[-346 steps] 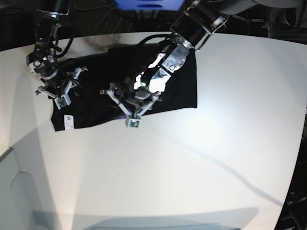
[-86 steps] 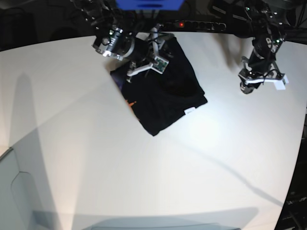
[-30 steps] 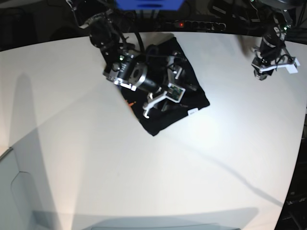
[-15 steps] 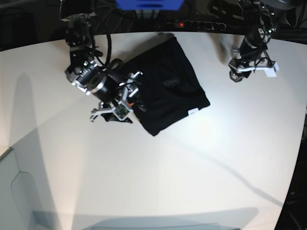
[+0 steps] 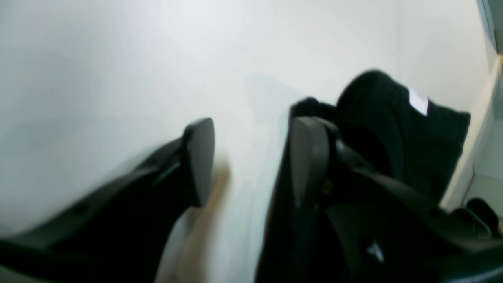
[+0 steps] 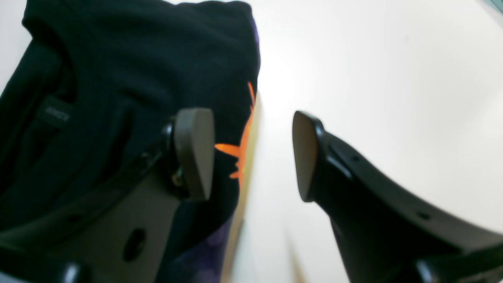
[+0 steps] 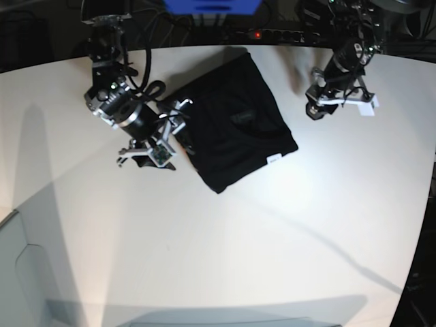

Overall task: Fold the T-shirt properly
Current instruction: 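Move the left gripper to the bundle's edge and grasp it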

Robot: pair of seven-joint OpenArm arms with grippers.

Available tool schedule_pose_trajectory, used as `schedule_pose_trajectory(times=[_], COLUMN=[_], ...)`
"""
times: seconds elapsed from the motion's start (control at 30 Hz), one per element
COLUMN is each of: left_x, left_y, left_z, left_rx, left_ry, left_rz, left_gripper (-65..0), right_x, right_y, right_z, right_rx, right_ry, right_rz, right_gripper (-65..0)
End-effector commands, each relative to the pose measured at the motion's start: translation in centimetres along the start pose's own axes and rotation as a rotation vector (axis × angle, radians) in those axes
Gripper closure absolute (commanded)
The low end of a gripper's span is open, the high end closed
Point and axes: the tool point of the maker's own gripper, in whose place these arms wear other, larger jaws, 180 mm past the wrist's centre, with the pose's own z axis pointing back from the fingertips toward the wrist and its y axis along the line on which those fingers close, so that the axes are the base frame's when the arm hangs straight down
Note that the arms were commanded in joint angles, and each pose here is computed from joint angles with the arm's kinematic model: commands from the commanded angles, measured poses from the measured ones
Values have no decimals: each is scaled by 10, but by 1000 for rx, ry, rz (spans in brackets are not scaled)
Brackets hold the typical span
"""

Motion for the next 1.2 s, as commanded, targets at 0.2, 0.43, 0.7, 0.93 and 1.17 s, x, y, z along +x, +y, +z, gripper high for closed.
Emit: schedule_pose_trajectory(times=[0.2,0.43,0.7,0.93,1.17], left_x=[4,2,2,-14,-20], left_y=[-8,-6,-6,-13,-17], left_z=[2,3,3,1,-1], left_rx=[-22,-19,-20,-36,-47], left_ry=[-10,-7,-5,38,55], left_rz=[-2,-2,0,-14,-19], left_gripper=[-308,-310,-310,-310,-311], right_x=[11,11,10,10,10], right_y=[4,3,4,4,4], right_z=[3,3,3,3,4], right_rx=[7,7,8,8,8], right_ry=[-49,-50,-48,-48,-47], right_rz=[-8,-7,-9,-9,-8], right_gripper=[-328,-328,-328,-328,-328])
